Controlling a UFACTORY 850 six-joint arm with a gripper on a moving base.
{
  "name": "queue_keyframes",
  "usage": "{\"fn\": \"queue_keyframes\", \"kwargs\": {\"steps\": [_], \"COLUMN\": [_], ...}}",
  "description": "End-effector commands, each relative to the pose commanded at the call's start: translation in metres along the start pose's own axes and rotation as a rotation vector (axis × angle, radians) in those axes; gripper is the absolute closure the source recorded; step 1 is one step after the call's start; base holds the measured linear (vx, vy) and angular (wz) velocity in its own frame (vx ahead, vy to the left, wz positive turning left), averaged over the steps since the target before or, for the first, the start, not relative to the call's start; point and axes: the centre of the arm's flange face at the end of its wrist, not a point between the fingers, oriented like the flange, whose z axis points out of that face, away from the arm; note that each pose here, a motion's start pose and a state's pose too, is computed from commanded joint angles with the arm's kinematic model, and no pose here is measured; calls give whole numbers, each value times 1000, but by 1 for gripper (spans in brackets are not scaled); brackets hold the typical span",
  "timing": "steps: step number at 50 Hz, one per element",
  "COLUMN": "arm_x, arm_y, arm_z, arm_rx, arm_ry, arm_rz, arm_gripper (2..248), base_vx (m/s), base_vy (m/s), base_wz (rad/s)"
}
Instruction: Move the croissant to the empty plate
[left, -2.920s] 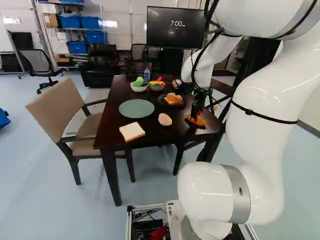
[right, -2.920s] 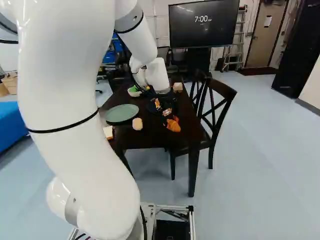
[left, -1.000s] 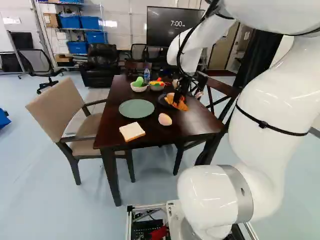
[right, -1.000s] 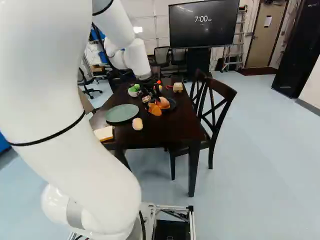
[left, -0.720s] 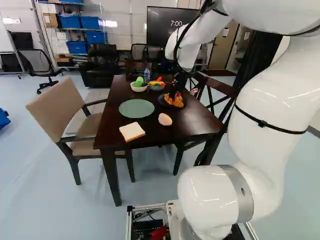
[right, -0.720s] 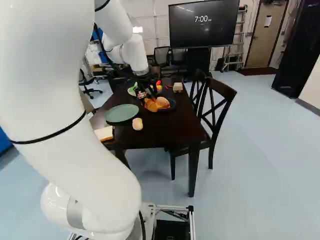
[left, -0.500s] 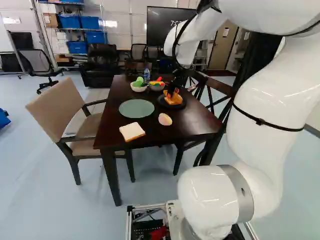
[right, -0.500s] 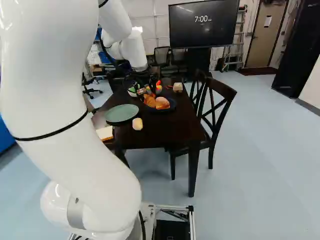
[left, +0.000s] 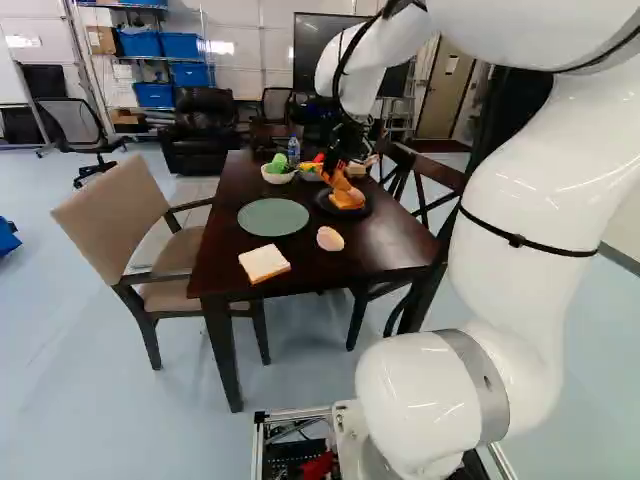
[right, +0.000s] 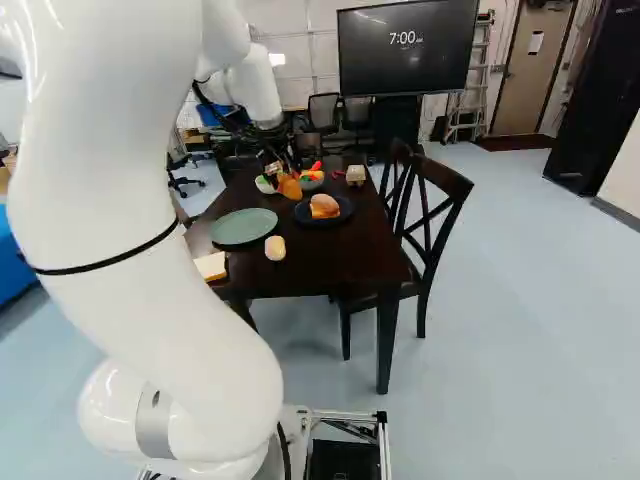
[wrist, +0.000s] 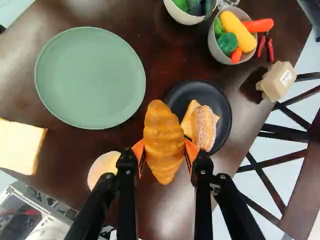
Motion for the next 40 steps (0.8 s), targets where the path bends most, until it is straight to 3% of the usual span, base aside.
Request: {"fn": "queue_keyframes", "kwargs": {"steps": [20, 40], "arm_x": [37, 63], "arm_y": [-6, -34], "arm_z": [31, 62], "arm_rx": [29, 86], "arm_ry": [0, -13], "arm_rz": [-46, -88], "arm_gripper": [131, 131], "base_vx": [0, 0], "base_vy": [0, 0], "base_wz": [0, 0]}}
